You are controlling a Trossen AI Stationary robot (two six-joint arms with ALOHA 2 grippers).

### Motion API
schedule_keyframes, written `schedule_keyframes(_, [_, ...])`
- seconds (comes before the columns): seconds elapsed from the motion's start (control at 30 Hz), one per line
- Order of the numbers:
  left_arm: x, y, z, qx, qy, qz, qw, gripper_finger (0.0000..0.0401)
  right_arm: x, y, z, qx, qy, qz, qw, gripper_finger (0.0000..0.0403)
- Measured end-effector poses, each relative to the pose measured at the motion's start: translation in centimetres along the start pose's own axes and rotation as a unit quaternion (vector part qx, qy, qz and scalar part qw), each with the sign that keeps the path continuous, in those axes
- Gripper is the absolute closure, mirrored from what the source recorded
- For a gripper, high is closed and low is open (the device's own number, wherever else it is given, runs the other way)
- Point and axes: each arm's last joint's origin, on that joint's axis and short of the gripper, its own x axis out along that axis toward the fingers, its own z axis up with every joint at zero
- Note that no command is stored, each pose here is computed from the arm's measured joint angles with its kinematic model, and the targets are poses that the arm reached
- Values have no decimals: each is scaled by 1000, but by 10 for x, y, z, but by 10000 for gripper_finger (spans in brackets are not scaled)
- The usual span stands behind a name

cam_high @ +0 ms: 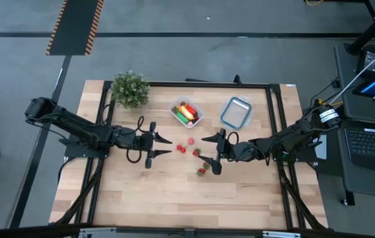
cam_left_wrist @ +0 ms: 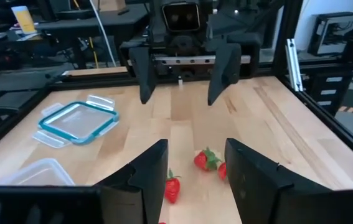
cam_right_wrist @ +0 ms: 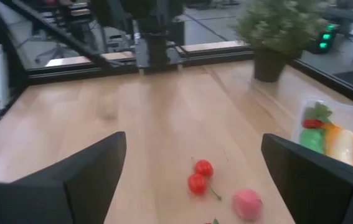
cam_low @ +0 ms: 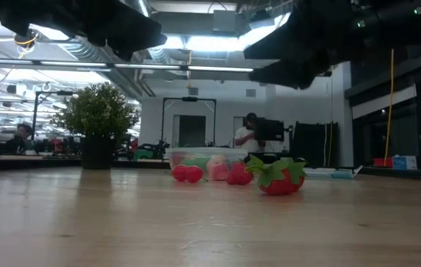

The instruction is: Pick and placing Produce into tupperware

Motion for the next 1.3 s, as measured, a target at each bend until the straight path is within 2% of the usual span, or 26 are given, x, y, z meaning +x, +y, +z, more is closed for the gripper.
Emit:
schedule_keyframes(0.1, [0,-2,0,4,2,-4,1000,252,4,5,10,-24,-4,19,1000,29])
schedule_keyframes(0.17, [0,-1,0,-1,2,-3,1000,255,8,8,15,-43,17,21,999,29])
schedule_keyframes(0.3, [0,-1,0,-17,2,-3,1000,254,13,12,18,-84,128,5,988,29])
schedule_keyframes(0.4, [0,-2,-1,-22,6,-6,1000,251,11,11,19,-66,213,-22,975,29])
schedule_keyframes(0.47, [0,-2,-2,-21,10,-6,1000,251,9,11,23,-52,244,-37,968,29])
schedule_keyframes(0.57, [0,-2,-3,-20,13,-6,1000,250,8,11,27,-33,263,-51,963,29])
schedule_keyframes(0.77, [0,-2,-3,-20,13,-6,1000,250,8,9,27,-35,274,-51,960,29])
schedule_keyframes(0.93, [0,-2,-3,-20,14,-6,1000,250,9,8,25,-12,309,2,951,29])
schedule_keyframes(1.13, [0,-2,-4,-18,20,-6,1000,250,7,10,23,-37,329,58,942,39])
schedule_keyframes(1.3, [0,-2,-4,-18,22,-6,1000,250,5,9,20,-45,351,63,933,60])
